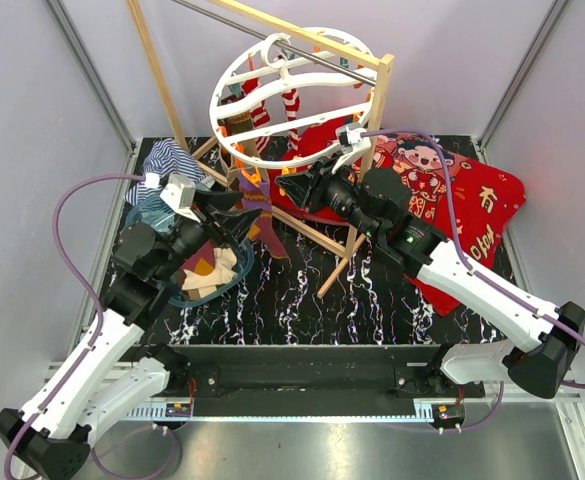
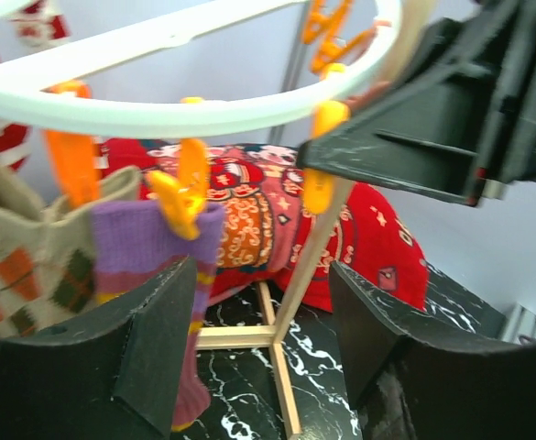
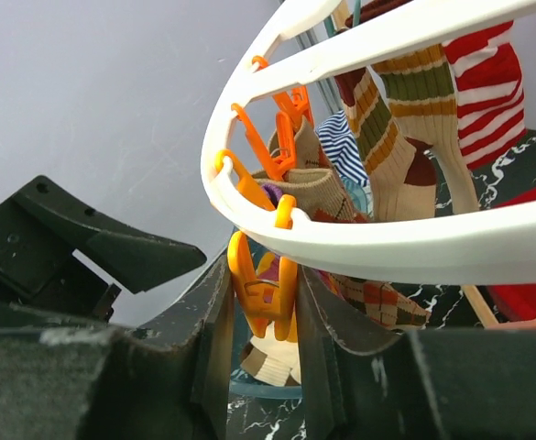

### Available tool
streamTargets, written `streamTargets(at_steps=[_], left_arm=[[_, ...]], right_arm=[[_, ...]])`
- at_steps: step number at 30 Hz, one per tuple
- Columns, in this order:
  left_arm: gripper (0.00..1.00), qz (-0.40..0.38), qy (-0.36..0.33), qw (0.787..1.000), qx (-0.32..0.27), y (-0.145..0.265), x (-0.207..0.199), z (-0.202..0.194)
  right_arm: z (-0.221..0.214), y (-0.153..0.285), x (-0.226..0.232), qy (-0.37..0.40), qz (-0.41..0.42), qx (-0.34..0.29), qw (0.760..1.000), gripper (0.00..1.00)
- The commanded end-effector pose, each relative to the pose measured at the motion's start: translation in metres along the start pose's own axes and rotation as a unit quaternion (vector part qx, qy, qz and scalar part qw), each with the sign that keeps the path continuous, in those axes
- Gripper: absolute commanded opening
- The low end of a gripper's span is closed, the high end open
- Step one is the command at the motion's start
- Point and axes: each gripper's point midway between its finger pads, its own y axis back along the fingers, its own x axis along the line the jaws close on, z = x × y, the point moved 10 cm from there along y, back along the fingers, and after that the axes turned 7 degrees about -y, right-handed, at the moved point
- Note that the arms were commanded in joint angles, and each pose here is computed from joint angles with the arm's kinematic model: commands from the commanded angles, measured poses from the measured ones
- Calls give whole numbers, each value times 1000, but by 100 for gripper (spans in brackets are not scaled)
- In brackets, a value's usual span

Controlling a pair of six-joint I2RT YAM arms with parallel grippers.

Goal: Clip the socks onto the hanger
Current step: Open the clamp at the hanger, then pick up the sock from the bin.

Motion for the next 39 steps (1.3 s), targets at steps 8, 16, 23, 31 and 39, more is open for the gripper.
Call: streamTargets(at_steps=[8, 16, 23, 31, 39], left_arm=[[65, -30, -5, 999, -21, -23, -14, 11], [67, 57, 13, 998, 7, -18, -4, 1], [72, 208, 27, 975, 69, 8, 13, -5], [71, 368, 103, 903, 195, 37, 67, -45], [63, 435, 162, 834, 298, 50, 115, -93]], right_arm=[[2, 3, 3, -66, -7, -10, 998, 0], [0, 4, 0, -71, -19, -13, 997, 0], [-3, 6, -6, -62, -31, -15, 997, 0], [-2, 9, -9, -45, -34, -24, 998, 0], [-3, 11, -11, -32, -34, -29, 998, 0]])
